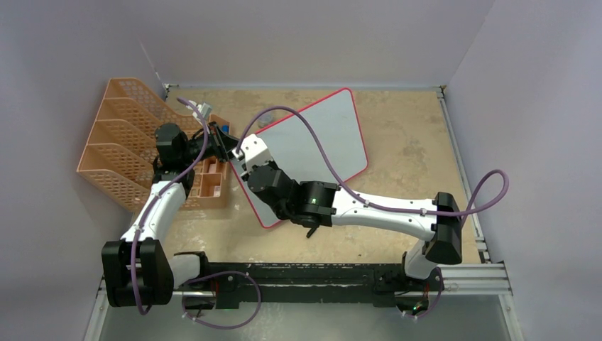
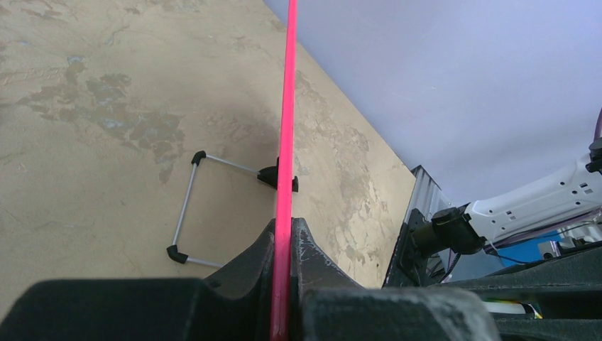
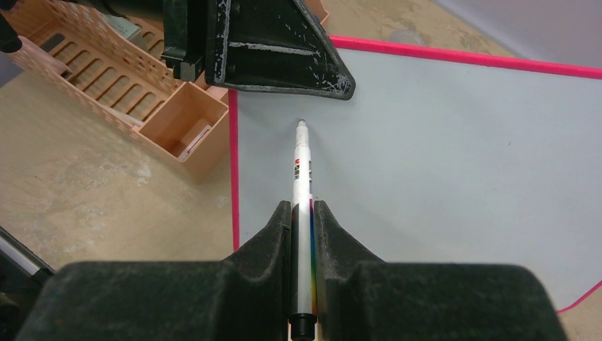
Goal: Write a sentence on the whiteboard
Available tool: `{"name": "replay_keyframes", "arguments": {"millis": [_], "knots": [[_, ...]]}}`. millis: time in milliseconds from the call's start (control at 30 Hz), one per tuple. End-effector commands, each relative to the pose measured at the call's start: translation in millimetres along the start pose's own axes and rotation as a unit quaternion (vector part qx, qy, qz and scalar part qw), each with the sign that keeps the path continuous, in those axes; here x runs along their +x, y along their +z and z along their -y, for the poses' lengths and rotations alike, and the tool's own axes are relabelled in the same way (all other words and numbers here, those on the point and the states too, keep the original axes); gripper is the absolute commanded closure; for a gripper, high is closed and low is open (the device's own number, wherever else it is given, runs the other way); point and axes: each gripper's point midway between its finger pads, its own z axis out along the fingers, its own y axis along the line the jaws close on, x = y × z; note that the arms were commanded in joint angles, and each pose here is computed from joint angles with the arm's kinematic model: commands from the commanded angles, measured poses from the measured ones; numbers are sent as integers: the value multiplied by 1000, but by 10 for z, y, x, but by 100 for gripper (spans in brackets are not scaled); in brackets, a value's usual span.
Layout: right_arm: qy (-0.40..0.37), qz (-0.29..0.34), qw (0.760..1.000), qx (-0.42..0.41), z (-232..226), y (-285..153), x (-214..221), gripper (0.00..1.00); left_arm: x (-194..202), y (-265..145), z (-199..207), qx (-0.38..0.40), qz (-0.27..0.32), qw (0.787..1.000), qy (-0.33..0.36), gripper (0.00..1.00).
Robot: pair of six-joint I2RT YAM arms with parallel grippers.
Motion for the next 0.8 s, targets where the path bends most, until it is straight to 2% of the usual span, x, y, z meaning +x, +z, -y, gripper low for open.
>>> {"name": "replay_keyframes", "arguments": {"millis": [0, 767], "knots": [[16, 28, 999, 9, 2, -17, -244, 100, 11, 21, 21, 10, -2, 1000, 21, 100], [3, 22, 1000, 10, -52, 64, -195, 100, 14, 21, 62, 19, -4, 1000, 24, 100]]}}
